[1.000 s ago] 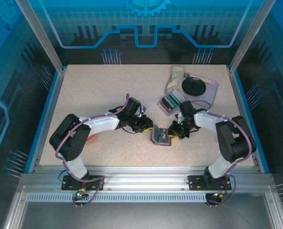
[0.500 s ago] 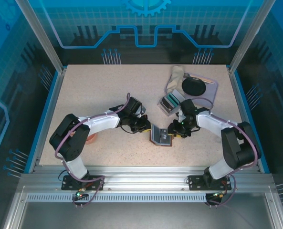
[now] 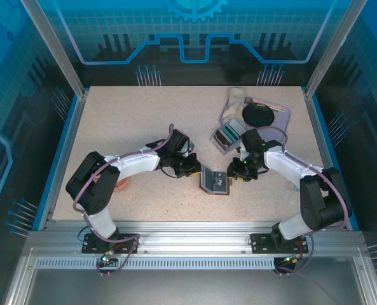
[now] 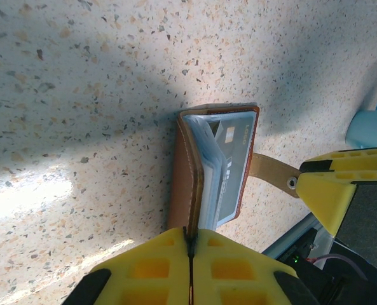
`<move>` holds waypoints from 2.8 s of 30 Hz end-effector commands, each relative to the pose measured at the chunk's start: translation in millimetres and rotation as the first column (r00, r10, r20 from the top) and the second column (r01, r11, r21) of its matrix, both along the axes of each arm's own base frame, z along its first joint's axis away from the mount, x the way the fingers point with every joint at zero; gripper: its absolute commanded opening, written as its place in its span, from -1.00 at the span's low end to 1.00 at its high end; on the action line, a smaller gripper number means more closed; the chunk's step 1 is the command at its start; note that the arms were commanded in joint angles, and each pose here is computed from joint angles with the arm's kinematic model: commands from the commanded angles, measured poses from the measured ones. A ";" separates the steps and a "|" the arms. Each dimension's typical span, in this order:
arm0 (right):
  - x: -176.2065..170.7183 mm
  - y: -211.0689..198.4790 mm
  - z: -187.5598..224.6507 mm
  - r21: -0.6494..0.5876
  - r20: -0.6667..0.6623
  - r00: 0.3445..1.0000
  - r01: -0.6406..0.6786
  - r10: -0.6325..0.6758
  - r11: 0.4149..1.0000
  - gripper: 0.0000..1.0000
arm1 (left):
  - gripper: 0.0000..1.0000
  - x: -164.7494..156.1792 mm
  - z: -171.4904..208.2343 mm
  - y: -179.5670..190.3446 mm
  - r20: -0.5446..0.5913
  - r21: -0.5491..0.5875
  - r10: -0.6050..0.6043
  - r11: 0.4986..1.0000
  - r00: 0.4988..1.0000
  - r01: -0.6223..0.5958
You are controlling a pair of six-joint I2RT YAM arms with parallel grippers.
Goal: Put the credit cards into the card holder
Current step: Close the card holder at the center of the table.
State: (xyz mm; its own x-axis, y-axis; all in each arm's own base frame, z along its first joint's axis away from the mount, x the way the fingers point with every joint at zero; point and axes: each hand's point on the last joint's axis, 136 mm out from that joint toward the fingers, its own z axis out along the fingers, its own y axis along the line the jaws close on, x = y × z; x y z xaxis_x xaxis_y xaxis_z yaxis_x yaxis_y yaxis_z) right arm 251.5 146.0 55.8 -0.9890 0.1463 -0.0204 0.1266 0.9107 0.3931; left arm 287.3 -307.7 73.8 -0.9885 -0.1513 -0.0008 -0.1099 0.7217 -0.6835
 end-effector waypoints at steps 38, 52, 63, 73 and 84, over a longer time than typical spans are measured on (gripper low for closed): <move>10.7 28.6 11.6 0.308 0.031 0.999 0.005 -0.015 0.951 -1.00 | -0.77 -5.8 24.7 -8.3 0.073 0.283 -0.123 0.954 0.990 0.098; 7.5 3.6 -4.5 0.378 -0.017 0.995 0.102 -0.103 0.920 -0.99 | -0.30 -12.2 -2.1 -98.1 -0.027 -0.006 -0.190 0.982 0.981 0.189; 6.8 -1.0 -12.1 0.347 -0.037 0.993 0.118 -0.112 0.930 -0.98 | 0.02 -6.0 46.9 -89.4 0.141 -0.046 -0.184 0.980 0.973 0.192; 7.4 -2.3 -11.6 0.336 -0.034 0.993 0.117 -0.112 0.934 -0.96 | 0.16 -0.9 39.9 -2.3 0.178 0.059 -0.023 0.998 0.984 0.013; 8.1 1.3 -9.8 0.341 -0.034 0.994 0.108 -0.103 0.934 -0.96 | -0.13 -7.8 -18.1 1.1 -0.008 0.147 0.005 0.989 1.000 -0.004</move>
